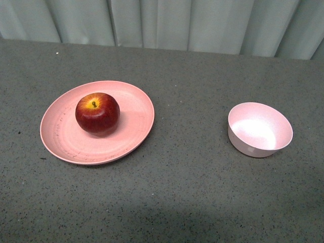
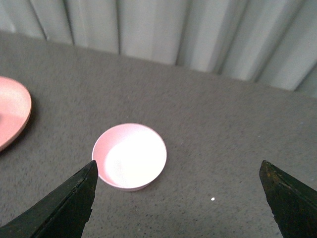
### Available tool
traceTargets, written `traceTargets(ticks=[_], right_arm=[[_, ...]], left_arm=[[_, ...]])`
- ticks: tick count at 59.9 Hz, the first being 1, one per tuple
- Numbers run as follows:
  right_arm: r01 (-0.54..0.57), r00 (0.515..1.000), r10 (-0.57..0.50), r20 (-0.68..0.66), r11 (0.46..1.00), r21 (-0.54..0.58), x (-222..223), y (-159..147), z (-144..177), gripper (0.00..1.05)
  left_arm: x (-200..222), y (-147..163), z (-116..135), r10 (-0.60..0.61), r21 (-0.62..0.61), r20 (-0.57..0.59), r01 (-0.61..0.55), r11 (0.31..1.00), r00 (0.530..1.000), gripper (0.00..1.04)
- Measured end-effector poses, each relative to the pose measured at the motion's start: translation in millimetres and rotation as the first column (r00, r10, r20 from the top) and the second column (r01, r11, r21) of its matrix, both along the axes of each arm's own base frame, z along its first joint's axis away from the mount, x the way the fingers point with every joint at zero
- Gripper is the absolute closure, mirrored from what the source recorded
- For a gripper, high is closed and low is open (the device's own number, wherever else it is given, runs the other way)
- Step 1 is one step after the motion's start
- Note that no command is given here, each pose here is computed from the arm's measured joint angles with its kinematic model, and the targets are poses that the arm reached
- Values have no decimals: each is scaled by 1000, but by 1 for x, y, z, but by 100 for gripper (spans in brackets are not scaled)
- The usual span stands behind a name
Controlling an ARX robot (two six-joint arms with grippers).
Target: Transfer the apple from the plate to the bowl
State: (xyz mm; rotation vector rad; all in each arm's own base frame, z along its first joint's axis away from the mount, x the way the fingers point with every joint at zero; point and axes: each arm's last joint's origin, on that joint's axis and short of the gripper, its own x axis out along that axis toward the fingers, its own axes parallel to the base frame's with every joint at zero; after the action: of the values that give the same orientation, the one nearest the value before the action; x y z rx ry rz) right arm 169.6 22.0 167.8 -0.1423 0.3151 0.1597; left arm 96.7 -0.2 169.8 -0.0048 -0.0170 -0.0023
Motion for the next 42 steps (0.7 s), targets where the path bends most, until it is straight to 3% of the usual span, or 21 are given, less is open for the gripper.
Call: traceTargets(ticks=[15, 26, 42], right_arm=[[-97, 964, 78, -256, 993, -64, 70, 27, -26, 9], [-217, 878, 138, -459, 968, -124, 110, 53, -59, 9], [-281, 803, 142, -578, 947, -157, 142, 77, -88, 9]], left_arm=[[0, 0, 0, 0, 0, 0, 0, 1000, 1000, 7], [0, 0, 0, 0, 0, 0, 0, 1000, 1000, 7], [0, 0, 0, 0, 0, 0, 0, 1000, 1000, 7]])
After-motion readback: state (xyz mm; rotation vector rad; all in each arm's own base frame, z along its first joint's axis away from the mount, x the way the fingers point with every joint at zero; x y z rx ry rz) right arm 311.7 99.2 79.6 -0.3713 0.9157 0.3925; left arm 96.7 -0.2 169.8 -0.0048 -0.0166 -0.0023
